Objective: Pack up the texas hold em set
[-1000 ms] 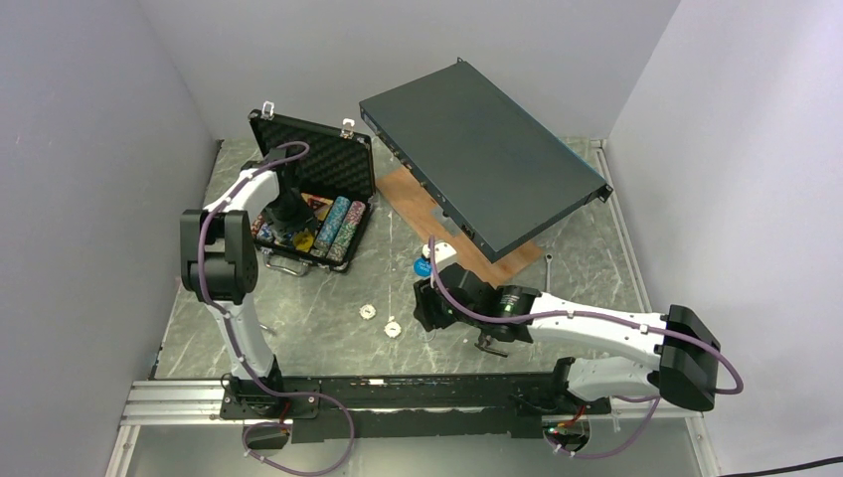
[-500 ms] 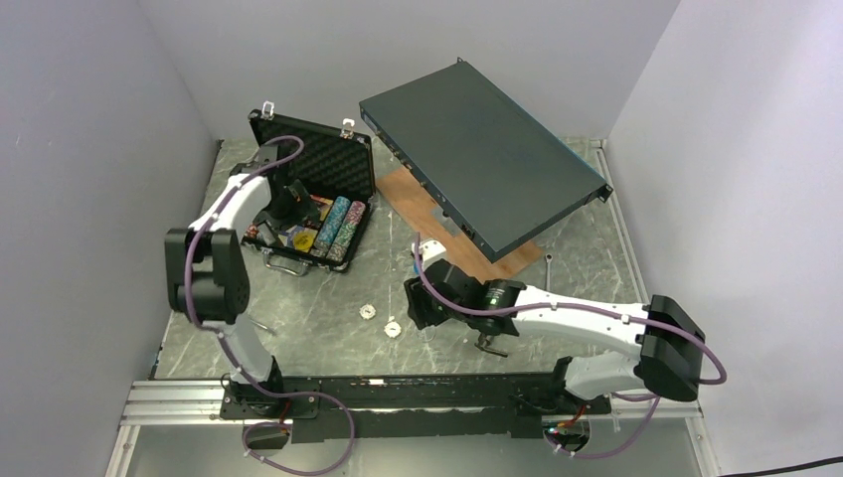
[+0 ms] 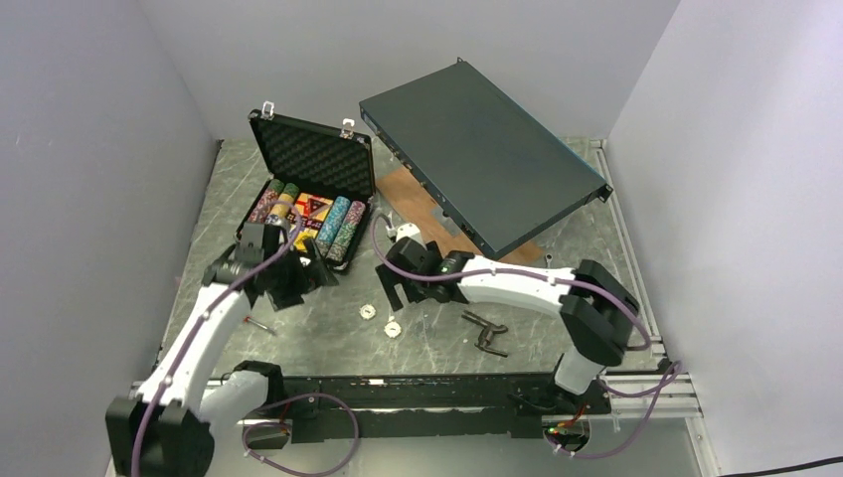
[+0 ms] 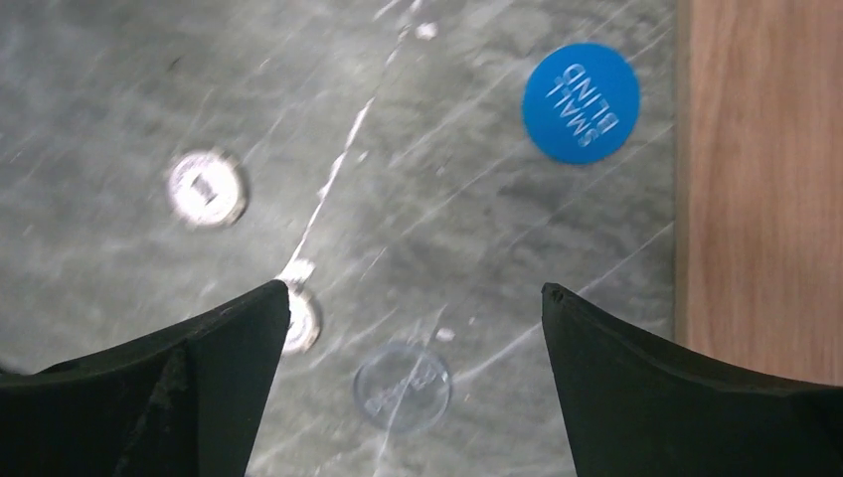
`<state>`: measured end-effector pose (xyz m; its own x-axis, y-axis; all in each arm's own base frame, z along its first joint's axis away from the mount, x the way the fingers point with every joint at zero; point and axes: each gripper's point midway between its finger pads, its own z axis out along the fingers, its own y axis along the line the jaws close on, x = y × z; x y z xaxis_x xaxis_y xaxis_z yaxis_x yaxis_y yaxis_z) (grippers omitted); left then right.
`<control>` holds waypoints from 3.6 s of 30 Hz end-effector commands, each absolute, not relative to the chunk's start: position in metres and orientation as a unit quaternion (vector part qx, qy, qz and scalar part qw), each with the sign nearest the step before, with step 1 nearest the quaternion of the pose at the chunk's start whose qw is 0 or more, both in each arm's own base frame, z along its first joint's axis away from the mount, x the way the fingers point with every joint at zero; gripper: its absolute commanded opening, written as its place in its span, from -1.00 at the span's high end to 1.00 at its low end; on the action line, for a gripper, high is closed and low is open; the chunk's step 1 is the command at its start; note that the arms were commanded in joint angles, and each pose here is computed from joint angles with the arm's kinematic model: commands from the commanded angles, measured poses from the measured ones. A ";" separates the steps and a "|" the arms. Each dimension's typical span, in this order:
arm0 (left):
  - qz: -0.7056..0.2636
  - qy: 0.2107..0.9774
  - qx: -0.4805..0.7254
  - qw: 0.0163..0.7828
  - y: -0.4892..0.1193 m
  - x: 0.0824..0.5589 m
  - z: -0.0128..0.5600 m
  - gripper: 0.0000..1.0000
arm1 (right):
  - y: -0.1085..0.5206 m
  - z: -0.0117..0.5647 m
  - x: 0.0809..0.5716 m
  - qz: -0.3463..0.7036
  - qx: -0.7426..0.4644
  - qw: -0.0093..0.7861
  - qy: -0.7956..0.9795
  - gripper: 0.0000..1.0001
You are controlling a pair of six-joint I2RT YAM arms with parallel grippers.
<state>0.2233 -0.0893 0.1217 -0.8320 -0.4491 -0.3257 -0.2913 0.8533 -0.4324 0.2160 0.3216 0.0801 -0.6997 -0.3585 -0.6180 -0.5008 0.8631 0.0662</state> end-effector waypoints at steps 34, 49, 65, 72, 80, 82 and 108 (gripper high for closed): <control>-0.261 0.916 -0.125 0.278 -0.106 0.176 0.156 -0.99 | 0.296 0.023 0.320 0.020 0.011 0.391 0.920 -0.41; -0.266 0.915 -0.122 0.278 -0.108 0.176 0.161 -0.99 | 0.311 -0.005 0.309 0.029 -0.052 0.353 0.934 -0.08; -0.218 0.916 -0.168 0.291 -0.088 0.171 0.159 -0.99 | 0.452 0.008 0.225 0.201 -0.284 0.316 0.883 0.18; -0.154 0.910 -0.240 0.300 -0.061 0.167 0.157 -0.99 | 0.469 0.015 0.203 0.254 -0.328 0.287 0.863 -0.09; -0.166 0.917 -0.234 0.279 -0.071 0.183 0.136 -0.98 | 0.447 0.062 0.199 0.262 -0.330 0.317 0.850 -0.85; -0.179 0.924 -0.227 0.249 -0.081 0.186 0.128 -0.93 | 0.432 0.070 0.199 0.246 -0.321 0.324 0.856 -0.85; -0.071 0.983 -0.136 0.097 -0.153 0.227 0.035 -0.96 | 0.297 0.139 0.162 0.272 -0.192 0.382 0.862 -0.81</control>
